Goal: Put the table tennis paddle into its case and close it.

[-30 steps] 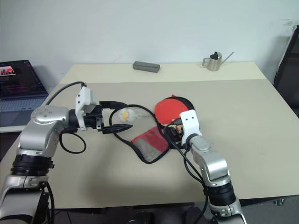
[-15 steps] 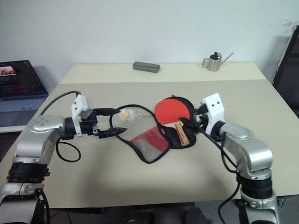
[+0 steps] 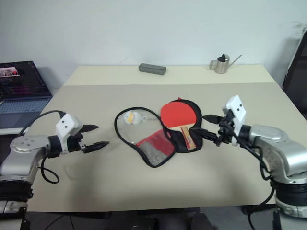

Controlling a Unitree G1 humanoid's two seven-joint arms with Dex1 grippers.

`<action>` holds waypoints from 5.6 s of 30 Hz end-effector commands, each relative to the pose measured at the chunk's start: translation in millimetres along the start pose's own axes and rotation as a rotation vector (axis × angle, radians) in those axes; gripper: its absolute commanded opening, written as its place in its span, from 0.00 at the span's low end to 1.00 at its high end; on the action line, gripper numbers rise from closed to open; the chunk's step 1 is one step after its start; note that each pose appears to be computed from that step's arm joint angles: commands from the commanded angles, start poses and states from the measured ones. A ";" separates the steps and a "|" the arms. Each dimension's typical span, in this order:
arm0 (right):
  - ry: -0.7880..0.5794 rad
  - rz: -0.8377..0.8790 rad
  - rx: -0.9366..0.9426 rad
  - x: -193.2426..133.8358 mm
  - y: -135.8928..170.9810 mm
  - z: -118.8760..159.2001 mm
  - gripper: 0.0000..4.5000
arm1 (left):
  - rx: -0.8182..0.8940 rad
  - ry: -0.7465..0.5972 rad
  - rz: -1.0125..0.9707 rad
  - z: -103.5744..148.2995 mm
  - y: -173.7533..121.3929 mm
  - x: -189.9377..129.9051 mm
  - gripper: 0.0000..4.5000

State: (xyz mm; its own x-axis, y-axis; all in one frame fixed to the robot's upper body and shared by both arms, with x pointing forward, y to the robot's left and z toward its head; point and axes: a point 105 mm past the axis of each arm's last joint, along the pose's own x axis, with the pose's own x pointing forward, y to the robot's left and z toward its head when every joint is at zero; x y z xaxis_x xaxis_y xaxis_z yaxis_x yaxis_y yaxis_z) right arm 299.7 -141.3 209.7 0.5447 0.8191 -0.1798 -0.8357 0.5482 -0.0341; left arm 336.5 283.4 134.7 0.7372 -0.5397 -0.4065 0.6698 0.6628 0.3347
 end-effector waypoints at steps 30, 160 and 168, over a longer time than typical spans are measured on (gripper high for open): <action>-0.063 -0.122 -0.052 -19.4 -16.0 20.1 0.85 | 0.011 -0.338 -0.072 90.8 -13.5 98.5 1.00; 0.141 -0.509 0.381 60.0 -86.1 -49.5 0.61 | -0.054 -0.494 -0.270 134.0 -46.8 38.0 1.00; 0.125 -0.493 0.410 46.0 -92.3 -45.9 0.61 | -0.054 -0.488 -0.266 131.3 -46.7 36.8 1.00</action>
State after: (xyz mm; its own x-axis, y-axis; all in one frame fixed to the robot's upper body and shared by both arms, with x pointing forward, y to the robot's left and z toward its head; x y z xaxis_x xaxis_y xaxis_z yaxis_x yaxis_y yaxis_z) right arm 397.5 -161.2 142.7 0.8155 0.4155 -0.4030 -0.3558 0.9090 0.2172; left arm 346.6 162.1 204.3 0.5042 -0.8623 -0.0468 0.8536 0.4894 0.1786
